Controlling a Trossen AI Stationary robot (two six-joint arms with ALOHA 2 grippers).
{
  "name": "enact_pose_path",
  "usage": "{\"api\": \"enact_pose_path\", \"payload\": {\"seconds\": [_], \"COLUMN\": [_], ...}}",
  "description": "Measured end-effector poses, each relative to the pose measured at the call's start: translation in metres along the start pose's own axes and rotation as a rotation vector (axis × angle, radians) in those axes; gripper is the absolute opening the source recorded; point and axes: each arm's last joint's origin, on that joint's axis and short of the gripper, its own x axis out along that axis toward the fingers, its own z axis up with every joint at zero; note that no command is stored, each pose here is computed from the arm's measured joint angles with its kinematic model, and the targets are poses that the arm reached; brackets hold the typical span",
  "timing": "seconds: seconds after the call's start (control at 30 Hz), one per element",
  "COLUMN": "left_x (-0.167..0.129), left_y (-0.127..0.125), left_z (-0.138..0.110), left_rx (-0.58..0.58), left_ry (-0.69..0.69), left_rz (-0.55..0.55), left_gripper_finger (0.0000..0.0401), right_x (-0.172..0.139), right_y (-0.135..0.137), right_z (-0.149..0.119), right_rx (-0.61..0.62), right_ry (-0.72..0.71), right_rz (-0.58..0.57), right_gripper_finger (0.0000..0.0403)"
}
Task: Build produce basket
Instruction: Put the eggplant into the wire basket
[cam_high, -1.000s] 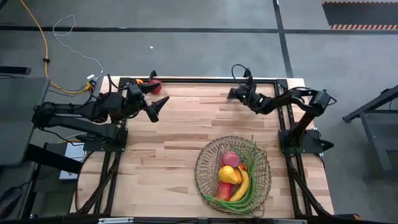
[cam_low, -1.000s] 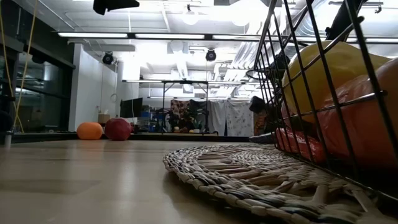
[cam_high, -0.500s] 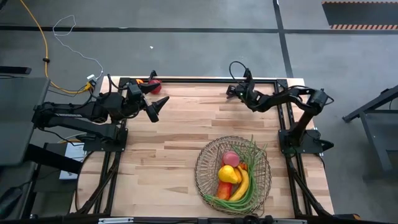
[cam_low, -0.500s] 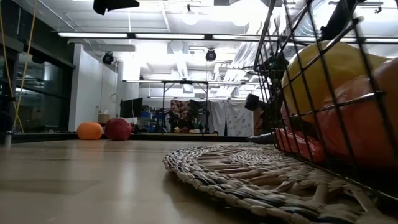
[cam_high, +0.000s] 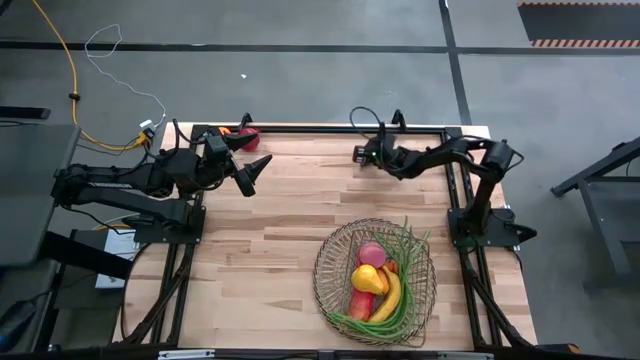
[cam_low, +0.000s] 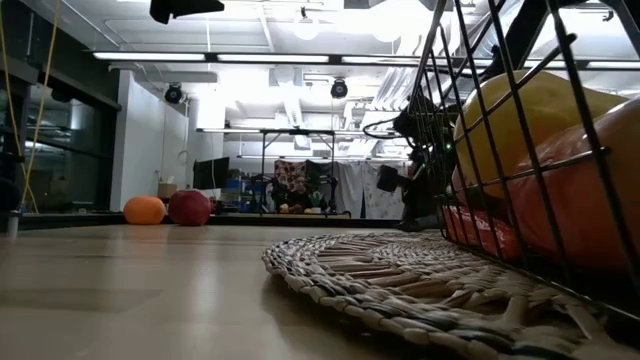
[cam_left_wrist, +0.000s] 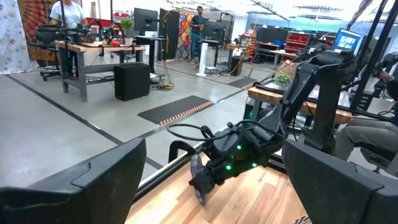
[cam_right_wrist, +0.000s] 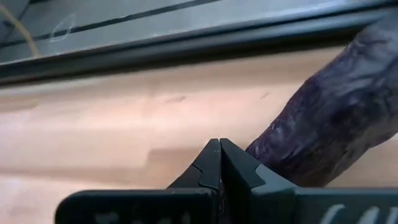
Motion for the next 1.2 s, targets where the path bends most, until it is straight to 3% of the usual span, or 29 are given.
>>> {"api": "enact_pose_path", "payload": {"seconds": [0.43,0.67,0.8,0.97,1.2], "left_x": [0.0,0.0,0.0,0.0,0.0], "left_y": [0.0,0.0,0.0,0.0,0.0], "left_z": [0.0,0.0,0.0,0.0,0.0], "left_rx": [0.0,0.0,0.0,0.0,0.001], "left_ry": [0.0,0.0,0.0,0.0,0.0], "left_rz": [0.0,0.0,0.0,0.0,0.0], "left_gripper_finger": [0.0365,0.0365,0.0365,0.0365,0.0365], "right_x": [-0.047,-0.072,-0.079,-0.102,-0.13], "right_y": [0.05,0.064,0.066,0.084,0.09], "right_z": [-0.07,-0.099,-0.087,-0.043,-0.011], "right_rx": [0.008,-0.005,-0.003,-0.052,-0.129], "right_ry": [0.138,0.194,0.185,0.133,0.275], "right_rz": [0.21,0.292,0.3,0.343,0.239], "right_gripper_finger": [0.0,0.0,0.0,0.0,0.0]}}
